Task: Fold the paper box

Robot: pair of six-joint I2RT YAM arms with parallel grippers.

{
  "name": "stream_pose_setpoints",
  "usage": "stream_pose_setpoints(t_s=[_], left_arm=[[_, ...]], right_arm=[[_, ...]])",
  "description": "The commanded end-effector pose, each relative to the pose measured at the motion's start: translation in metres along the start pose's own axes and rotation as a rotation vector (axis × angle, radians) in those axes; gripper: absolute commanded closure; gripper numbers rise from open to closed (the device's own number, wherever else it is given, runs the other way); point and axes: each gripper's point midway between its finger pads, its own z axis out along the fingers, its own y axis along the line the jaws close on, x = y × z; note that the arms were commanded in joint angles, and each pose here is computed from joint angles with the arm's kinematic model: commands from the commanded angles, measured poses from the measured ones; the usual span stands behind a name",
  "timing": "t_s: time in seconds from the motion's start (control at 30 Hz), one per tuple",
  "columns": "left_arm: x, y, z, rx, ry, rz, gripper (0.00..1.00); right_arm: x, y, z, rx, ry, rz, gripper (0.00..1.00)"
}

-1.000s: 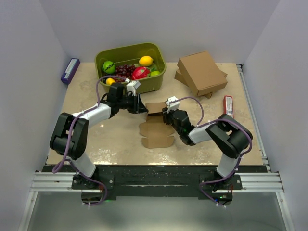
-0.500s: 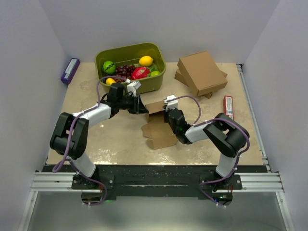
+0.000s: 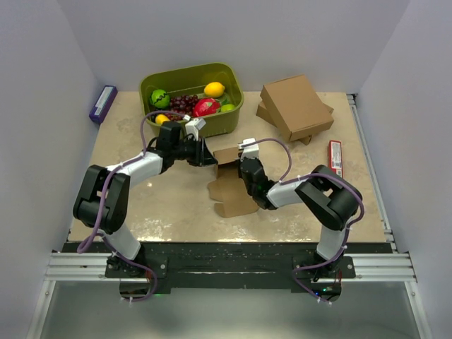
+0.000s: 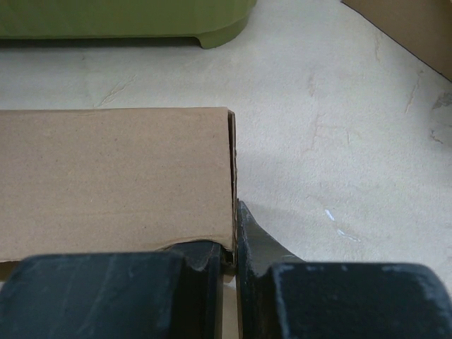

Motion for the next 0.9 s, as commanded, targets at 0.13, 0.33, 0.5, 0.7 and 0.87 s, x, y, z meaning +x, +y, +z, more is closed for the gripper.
stream_pose_setpoints(t_s=[0.13,0.33,0.5,0.7,0.87], left_arm=[[0.003,-0.016,0.001,0.085,-0.005,0.009,0.73],[-0.01,-0.016,-0.006,0.047,-0.027,0.081,0.51],[-0.032,-0.011,-0.028,-0.09,-0.118,0.191,0.32],[-0.036,-0.011,-0.038,-0.161,-0.142,0.269,0.26],[-0.029,-0.019,-0.039,-0.227,-0.115,0.345,0.21]], right_arm=[[0.018,-0.008,0.001,0.115,0.06,0.004,1.0],[0.016,-0.003,-0.005,0.076,0.067,-0.013,1.0],[0.011,-0.001,-0.015,0.051,0.112,0.015,1.0],[0.008,0.01,-0.019,0.008,0.212,0.009,1.0],[-0.001,0.016,-0.013,-0.058,0.324,0.02,1.0]])
